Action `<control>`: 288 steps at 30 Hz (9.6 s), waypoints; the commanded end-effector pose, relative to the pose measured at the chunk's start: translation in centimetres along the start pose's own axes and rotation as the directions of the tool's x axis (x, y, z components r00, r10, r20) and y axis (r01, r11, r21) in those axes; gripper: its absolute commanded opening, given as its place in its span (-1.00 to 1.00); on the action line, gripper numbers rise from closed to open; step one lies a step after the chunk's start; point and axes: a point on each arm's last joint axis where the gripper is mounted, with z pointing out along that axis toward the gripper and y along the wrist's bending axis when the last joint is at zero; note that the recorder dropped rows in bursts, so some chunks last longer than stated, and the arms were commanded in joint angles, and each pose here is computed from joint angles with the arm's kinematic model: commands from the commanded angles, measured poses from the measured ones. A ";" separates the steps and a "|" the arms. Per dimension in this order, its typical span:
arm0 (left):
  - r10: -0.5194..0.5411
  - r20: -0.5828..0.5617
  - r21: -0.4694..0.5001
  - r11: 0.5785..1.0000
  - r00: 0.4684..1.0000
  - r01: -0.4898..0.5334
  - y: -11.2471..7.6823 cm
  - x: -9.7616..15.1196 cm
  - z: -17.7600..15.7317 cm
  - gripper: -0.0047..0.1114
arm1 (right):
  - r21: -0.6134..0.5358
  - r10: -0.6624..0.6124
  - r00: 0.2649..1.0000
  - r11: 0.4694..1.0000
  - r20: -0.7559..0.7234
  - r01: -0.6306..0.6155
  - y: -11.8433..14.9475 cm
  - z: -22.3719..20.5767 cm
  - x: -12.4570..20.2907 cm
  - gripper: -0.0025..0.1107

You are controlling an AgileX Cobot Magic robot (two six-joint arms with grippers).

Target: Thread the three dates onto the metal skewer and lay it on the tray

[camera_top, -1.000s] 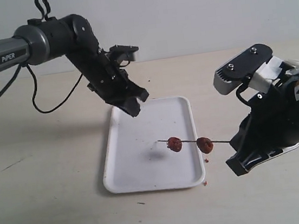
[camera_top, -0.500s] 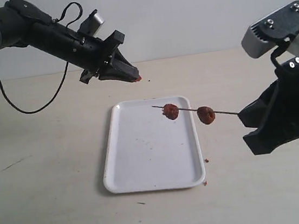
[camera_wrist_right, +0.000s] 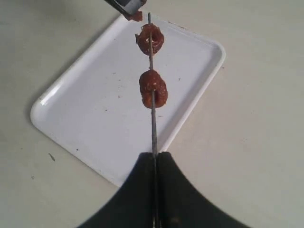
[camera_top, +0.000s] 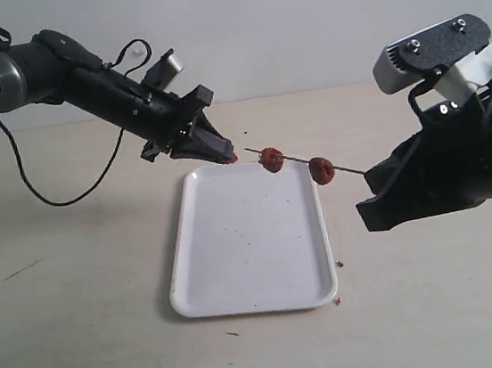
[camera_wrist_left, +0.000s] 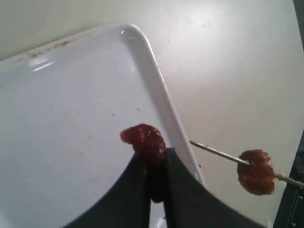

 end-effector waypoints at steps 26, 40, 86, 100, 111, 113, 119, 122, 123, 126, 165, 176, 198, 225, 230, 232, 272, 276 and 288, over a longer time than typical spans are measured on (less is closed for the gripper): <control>-0.167 -0.149 -0.001 0.986 0.975 0.168 8.2 3.6 7.3 -0.92 | 0.004 0.024 1.000 1.000 0.013 -0.024 -0.1 0.4 -0.1 -0.96; -0.241 -0.214 -0.013 0.970 0.947 0.244 11.7 6.1 10.4 -0.92 | 0.004 0.026 1.000 1.000 0.014 -0.026 -0.1 0.4 -0.1 -0.96; -0.296 -0.261 -0.023 0.953 0.919 0.301 14.2 8.2 12.5 -0.92 | 0.004 0.026 1.000 1.000 0.014 -0.026 -0.1 0.4 -0.1 -0.96; -0.296 -0.261 -0.023 0.953 0.919 0.301 14.2 8.2 12.5 -0.92 | 0.004 0.026 1.000 1.000 0.014 -0.026 -0.1 0.4 -0.1 -0.96; -0.296 -0.261 -0.023 0.953 0.919 0.301 14.2 8.2 12.5 -0.92 | 0.004 0.026 1.000 1.000 0.014 -0.026 -0.1 0.4 -0.1 -0.96; -0.296 -0.261 -0.023 0.953 0.919 0.301 14.2 8.2 12.5 -0.92 | 0.004 0.026 1.000 1.000 0.014 -0.026 -0.1 0.4 -0.1 -0.96; -0.310 -0.256 -0.018 0.948 0.915 0.316 14.1 8.1 12.5 -0.92 | 0.004 0.026 1.000 1.000 0.014 -0.026 -0.1 0.4 -0.1 -0.96; -0.336 -0.218 0.033 0.936 0.916 0.351 13.9 7.5 12.2 -0.92 | 0.004 0.026 1.000 1.000 0.014 -0.026 -0.1 0.4 -0.1 -0.96; -0.328 -0.208 0.038 0.939 0.921 0.343 13.8 7.3 11.8 -0.92 | 0.004 0.026 1.000 1.000 0.014 -0.026 -0.1 0.4 -0.1 -0.96; -0.285 -0.177 0.048 0.954 0.942 0.297 13.1 6.3 10.4 -0.92 | 0.004 0.026 1.000 1.000 0.014 -0.026 -0.1 0.4 -0.1 -0.96; -0.462 0.053 0.179 0.877 0.885 0.447 0.9 -1.0 -2.0 -0.92 | 0.000 0.163 0.985 0.987 0.060 -0.164 -0.2 0.3 -0.6 -0.96; -0.579 0.022 0.193 0.802 0.815 0.565 0.6 -1.0 -1.8 -0.92 | -0.077 0.294 0.954 0.954 0.057 -0.290 0.5 -0.9 -0.8 -0.96; -0.586 0.003 0.250 0.785 0.810 0.567 -0.4 -1.3 -1.2 -0.92 | -0.114 0.262 0.964 0.960 0.043 -0.256 1.0 -1.4 -0.7 -0.96; -0.563 0.006 0.285 0.793 0.827 0.538 -0.7 -1.4 -1.1 -0.73 | -0.092 0.280 0.957 0.958 0.073 -0.273 0.6 -0.8 -0.9 -0.96; -0.565 0.005 0.299 0.788 0.825 0.538 -0.8 -1.5 -1.1 -0.73 | -0.080 0.281 0.957 0.958 0.065 -0.276 0.5 -0.1 -0.9 -0.96; -0.562 0.007 0.299 0.791 0.827 0.534 -0.8 -1.5 -1.1 -0.73 | -0.079 0.281 0.957 0.958 0.071 -0.276 0.5 -0.1 -0.9 -0.96; -0.496 0.036 0.336 0.824 0.868 0.457 -1.1 -1.7 -1.2 -0.53 | -0.093 0.285 0.954 0.956 0.089 -0.277 0.6 -1.0 -1.1 -0.96; -0.494 0.037 0.336 0.825 0.869 0.455 -1.1 -1.7 -1.2 -0.26 | -0.092 0.283 0.955 0.957 0.090 -0.275 0.6 -1.0 -1.1 -0.96; -0.492 0.037 0.329 0.828 0.870 0.454 -1.1 -1.7 -1.2 -0.50 | -0.087 0.300 0.947 0.953 0.117 -0.291 0.5 -1.0 -1.3 -0.96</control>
